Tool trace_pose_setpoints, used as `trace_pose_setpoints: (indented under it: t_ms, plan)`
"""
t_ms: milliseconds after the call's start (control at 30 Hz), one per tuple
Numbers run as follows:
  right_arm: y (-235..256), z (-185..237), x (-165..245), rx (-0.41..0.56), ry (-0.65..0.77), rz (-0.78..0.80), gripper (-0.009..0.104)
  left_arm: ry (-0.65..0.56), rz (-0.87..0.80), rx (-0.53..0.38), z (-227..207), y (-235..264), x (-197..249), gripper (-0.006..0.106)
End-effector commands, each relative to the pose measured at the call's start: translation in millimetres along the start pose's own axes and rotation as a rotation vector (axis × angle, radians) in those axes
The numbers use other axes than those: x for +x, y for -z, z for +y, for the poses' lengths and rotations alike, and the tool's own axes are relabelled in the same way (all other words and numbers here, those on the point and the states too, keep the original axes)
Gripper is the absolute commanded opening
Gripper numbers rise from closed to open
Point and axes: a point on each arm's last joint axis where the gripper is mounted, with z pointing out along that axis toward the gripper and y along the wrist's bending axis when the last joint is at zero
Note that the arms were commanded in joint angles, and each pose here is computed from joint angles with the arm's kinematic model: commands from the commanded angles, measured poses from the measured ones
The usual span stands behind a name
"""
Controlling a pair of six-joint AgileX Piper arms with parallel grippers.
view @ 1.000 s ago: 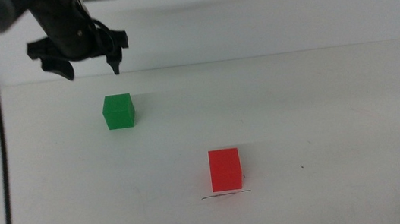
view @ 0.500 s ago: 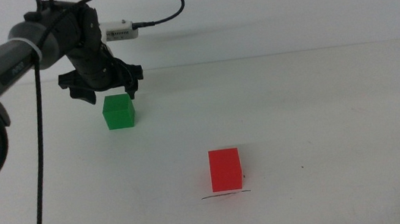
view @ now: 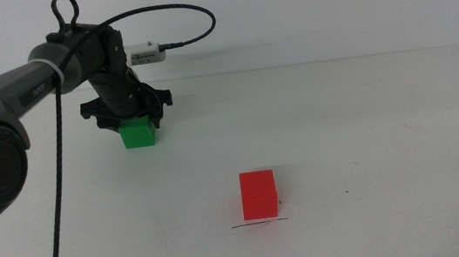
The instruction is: Stack red cubes first, then green, then blue cubes in a specific spot.
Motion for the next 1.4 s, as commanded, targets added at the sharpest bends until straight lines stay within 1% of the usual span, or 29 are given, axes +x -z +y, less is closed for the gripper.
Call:
trace_pose_setpoints:
  t_ms: [0, 100, 133, 167, 267, 400, 533, 700, 867, 1067, 1133, 1233, 1367]
  plan:
    - [1.8, 0.6, -9.9, 0.0, 0.016, -0.089, 0.065, 0.021, -0.143, 0.038, -2.9, 41.4, -20.8, 0.057]
    - [1.8, 0.6, -9.9, 0.0, 0.016, -0.089, 0.065, 0.021, -0.141, 0.037, -2.9, 42.3, -20.6, 0.037]
    - [1.8, 0.6, -9.9, 0.0, 0.016, -0.089, 0.065, 0.021, -0.131, 0.035, -2.6, 47.5, -19.9, 0.017]
    - [1.8, 0.6, -9.9, 0.0, 0.016, -0.089, 0.065, 0.02, -0.133, 0.036, -3.1, 52.6, -20.2, 0.01]
    - [1.8, 0.6, -9.9, 0.0, 0.016, -0.089, 0.065, 0.02, -0.133, 0.043, -9.5, 75.4, -18.9, -0.002]
    - [1.8, 0.6, -9.9, 0.0, 0.016, -0.089, 0.065, 0.008, -0.116, 0.03, -18.1, 100.5, -6.5, -0.002]
    - [1.8, 0.6, -9.9, 0.0, 0.016, -0.089, 0.065, 0.051, -0.152, 0.051, -28.4, 129.9, 22.4, -0.002]
    - [1.8, 0.6, -9.9, 0.0, 0.016, -0.089, 0.065, 0.085, -0.128, 0.044, -44.5, 165.0, 67.0, -0.002]
    - [1.8, 0.6, -9.9, 0.0, 0.017, -0.089, 0.065, 0.064, -0.083, 0.009, -81.4, 187.4, 98.3, -0.002]
    - [1.8, 0.6, -9.9, 0.0, 0.016, -0.089, 0.065, 0.076, -0.054, 0.098, -128.5, 196.4, 126.4, -0.002]
    - [1.8, 0.6, -9.9, 0.0, 0.016, -0.089, 0.065, 0.056, -0.053, 0.121, -140.2, 196.0, 132.9, -0.002]
    - [1.8, 0.6, -9.9, 0.0, 0.016, -0.089, 0.065, 0.037, -0.043, 0.153, -155.9, 191.8, 137.1, -0.002]
    - [1.8, 0.6, -9.9, 0.0, 0.016, -0.089, 0.065, 0.026, -0.001, 0.185, -169.7, 183.1, 132.0, -0.002]
